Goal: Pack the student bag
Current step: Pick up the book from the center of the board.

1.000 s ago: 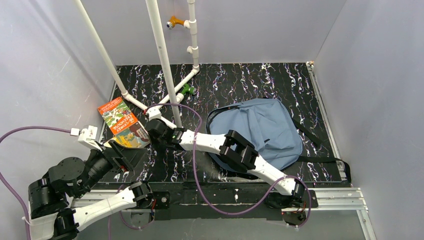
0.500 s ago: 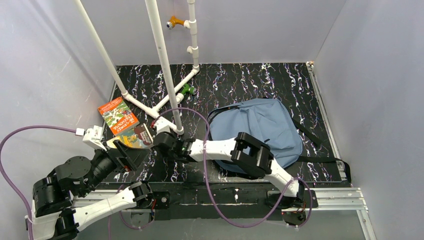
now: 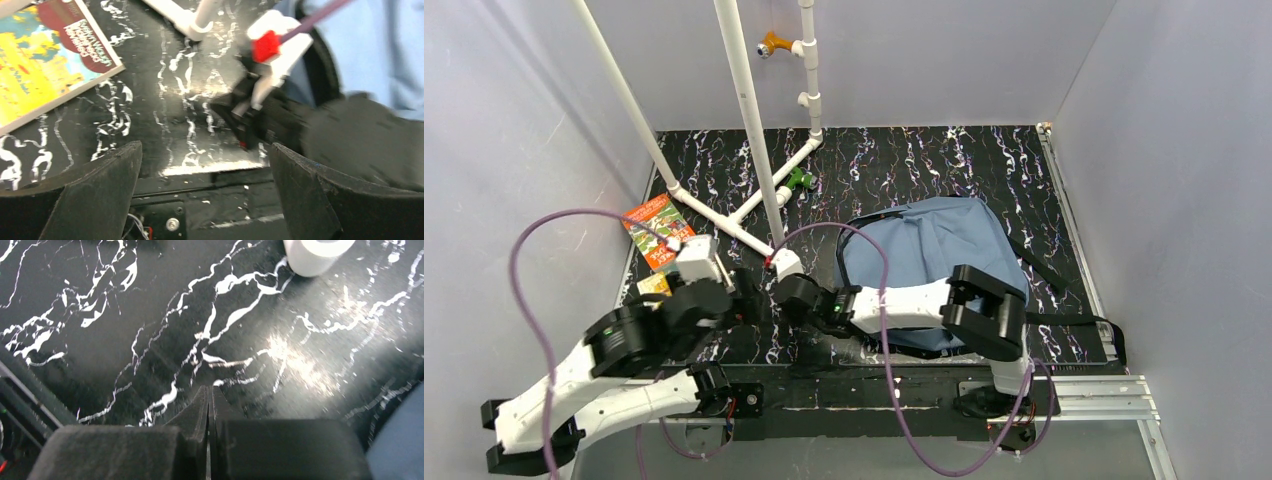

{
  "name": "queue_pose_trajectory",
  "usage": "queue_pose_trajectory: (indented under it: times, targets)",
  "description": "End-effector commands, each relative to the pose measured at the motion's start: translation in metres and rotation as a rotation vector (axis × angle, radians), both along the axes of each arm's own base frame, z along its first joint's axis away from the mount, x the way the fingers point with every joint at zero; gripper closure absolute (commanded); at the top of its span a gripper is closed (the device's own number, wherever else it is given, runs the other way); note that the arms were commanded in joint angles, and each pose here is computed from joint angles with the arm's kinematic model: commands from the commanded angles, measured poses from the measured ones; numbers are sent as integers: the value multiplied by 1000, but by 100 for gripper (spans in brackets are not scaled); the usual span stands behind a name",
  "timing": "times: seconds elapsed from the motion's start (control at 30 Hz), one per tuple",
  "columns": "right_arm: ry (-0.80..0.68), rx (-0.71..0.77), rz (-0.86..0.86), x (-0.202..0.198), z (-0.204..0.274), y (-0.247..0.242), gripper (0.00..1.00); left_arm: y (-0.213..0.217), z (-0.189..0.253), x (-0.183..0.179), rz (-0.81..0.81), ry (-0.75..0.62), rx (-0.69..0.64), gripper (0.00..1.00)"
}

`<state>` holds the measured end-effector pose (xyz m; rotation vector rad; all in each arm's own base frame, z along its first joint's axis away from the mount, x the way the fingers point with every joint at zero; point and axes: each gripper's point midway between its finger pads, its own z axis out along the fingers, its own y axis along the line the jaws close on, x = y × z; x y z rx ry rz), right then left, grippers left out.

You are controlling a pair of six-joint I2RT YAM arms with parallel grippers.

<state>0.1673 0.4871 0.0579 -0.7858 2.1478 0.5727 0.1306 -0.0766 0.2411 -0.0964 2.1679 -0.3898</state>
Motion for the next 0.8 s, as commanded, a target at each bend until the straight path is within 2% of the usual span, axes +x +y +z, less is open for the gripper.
queue_pose_trajectory:
  times: [0.0, 0.13, 0.3, 0.47, 0.53, 0.63, 0.77]
  targets:
    - [-29, 77, 14, -3, 37, -15, 92, 20, -20, 22, 142, -12, 255, 2]
    - [-38, 67, 6, -7, 38, -41, 81, 26, -33, 34, 216, -1, 307, 2]
    - [-65, 75, 12, -12, 51, -69, 73, 22, -70, 47, 304, 146, 166, 2]
    - [-81, 98, 21, -18, 65, -92, 67, 48, -68, 70, 462, 165, 161, 2]
    - [-86, 115, 24, -20, 69, -100, 65, 65, -74, 83, 553, 219, 160, 2]
    - [-94, 136, 29, -23, 76, -110, 61, 91, -83, 106, 670, 318, 90, 2]
    - [-118, 164, 25, -24, 91, -123, 48, 115, -97, 135, 786, 500, 83, 2]
